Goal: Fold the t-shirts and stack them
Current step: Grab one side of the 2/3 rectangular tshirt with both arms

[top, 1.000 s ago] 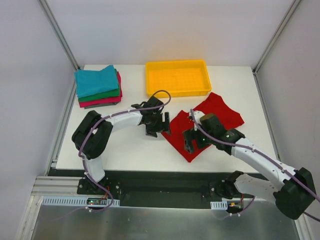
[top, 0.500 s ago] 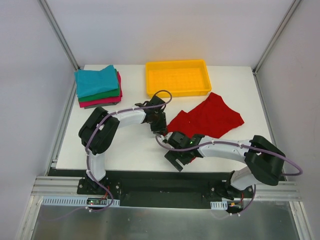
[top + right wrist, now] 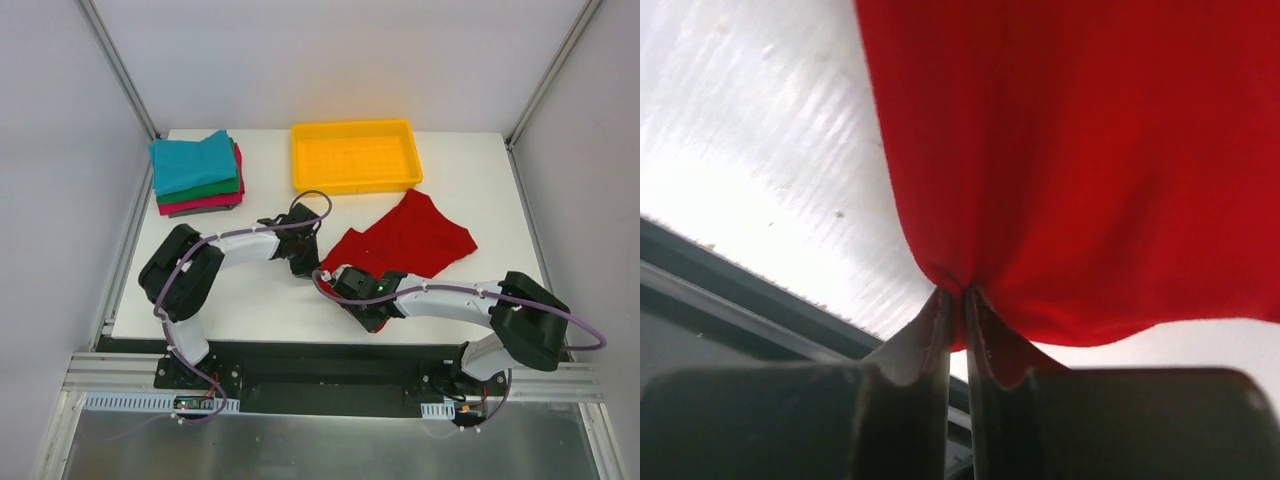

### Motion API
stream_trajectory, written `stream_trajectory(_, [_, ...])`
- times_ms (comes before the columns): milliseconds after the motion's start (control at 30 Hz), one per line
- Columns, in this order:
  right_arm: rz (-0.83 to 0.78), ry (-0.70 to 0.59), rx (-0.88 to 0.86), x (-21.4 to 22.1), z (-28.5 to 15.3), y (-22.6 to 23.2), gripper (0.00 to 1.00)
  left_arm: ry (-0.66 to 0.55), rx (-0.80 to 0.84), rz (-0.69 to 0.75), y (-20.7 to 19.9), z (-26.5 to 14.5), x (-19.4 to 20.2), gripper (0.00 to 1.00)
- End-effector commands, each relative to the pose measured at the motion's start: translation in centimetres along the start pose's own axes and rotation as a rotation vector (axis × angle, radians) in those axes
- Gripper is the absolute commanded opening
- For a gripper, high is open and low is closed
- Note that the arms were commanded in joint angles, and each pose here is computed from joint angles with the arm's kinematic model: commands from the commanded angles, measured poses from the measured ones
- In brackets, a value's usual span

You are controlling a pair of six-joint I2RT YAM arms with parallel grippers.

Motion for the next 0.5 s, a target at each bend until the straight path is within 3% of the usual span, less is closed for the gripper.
stream_trajectory(0, [-0.037, 0.032, -0.083, 1.1, -2.2, 1.7, 0.05, 0.023, -0.186, -0.063, 5.1, -1.8, 3.9, 0.0])
stream_trajectory(33, [-0.052, 0.031, -0.129, 1.3, -2.7, 2.7, 0.0, 0.025, -0.186, -0.07, 5.4, -2.1, 4.6, 0.0])
stream_trajectory(267, [-0.196, 0.038, -0.518, 2.0, -6.9, 9.5, 0.0, 0.011, -0.22, -0.196, 8.6, -5.4, 10.7, 0.0])
stream_trajectory(467, [-0.257, 0.009, -0.732, 2.2, -10.7, 12.1, 0.0, -0.172, -0.181, -0.197, 9.1, -10.6, 11.4, 0.0])
Point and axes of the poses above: each gripper's point midway between its finger pads, its own z axis out along the fingers, its own y axis along the line the jaws close on, x = y × z, the point moved 2 cm from there along -z, back along the fingers, and after that the axes turned 14 degrees about z, right-handed, at the moved point
